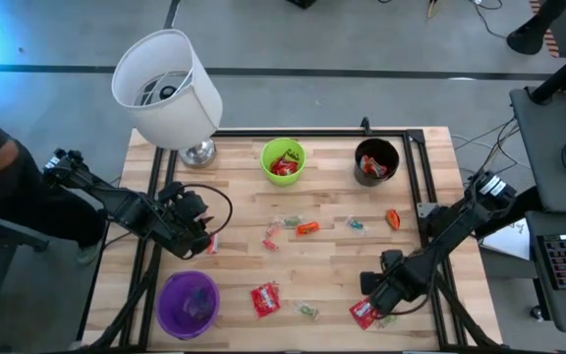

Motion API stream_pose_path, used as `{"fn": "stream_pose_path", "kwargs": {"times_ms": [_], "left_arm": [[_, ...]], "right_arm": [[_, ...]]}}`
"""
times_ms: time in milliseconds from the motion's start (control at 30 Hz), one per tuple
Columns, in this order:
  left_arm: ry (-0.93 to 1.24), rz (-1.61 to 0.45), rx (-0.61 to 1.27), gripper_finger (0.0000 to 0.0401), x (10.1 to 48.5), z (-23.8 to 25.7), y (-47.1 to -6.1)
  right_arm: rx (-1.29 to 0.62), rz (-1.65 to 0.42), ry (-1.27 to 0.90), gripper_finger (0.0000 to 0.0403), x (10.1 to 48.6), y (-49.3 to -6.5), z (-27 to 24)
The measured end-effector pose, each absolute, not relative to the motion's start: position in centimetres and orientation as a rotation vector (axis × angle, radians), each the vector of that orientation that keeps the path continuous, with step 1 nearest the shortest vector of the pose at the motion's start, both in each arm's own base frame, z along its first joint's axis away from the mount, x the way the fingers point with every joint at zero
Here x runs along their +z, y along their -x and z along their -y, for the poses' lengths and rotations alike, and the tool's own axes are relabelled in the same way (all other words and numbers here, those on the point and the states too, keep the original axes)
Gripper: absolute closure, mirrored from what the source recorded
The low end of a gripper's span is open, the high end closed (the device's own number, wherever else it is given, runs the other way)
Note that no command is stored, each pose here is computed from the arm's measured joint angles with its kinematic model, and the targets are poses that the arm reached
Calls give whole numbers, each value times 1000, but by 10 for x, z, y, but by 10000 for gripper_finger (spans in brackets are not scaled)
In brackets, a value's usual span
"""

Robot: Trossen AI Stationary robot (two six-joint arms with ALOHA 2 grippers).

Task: Sort candy
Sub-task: Put the orange candy into the black bucket

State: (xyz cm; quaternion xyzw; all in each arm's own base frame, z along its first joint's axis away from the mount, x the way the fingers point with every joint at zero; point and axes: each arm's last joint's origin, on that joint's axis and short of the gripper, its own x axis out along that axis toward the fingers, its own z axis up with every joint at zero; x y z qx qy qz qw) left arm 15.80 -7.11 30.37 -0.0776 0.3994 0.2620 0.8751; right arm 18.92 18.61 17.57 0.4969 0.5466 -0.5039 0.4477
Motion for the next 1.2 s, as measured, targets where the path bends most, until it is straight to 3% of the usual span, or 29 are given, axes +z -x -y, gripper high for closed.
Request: {"fn": "stream_pose_path", "kwargs": {"times_ms": [433, 867, 1067, 1200], "left_arm": [[190, -807, 533, 265, 305, 73, -161], [193, -805, 532, 265, 305, 73, -161], [185, -807, 529, 265, 305, 73, -161], [164, -810, 518, 265, 305, 73, -161]], "right_arm": [[-1344, -1494, -1129, 213, 144, -189, -199], [-1343, -1509, -1090, 373, 145, -187, -197], [-1339, -1502, -1092, 392, 151, -185, -196], [-1337, -1393, -1092, 393, 168, -186, -193]]}}
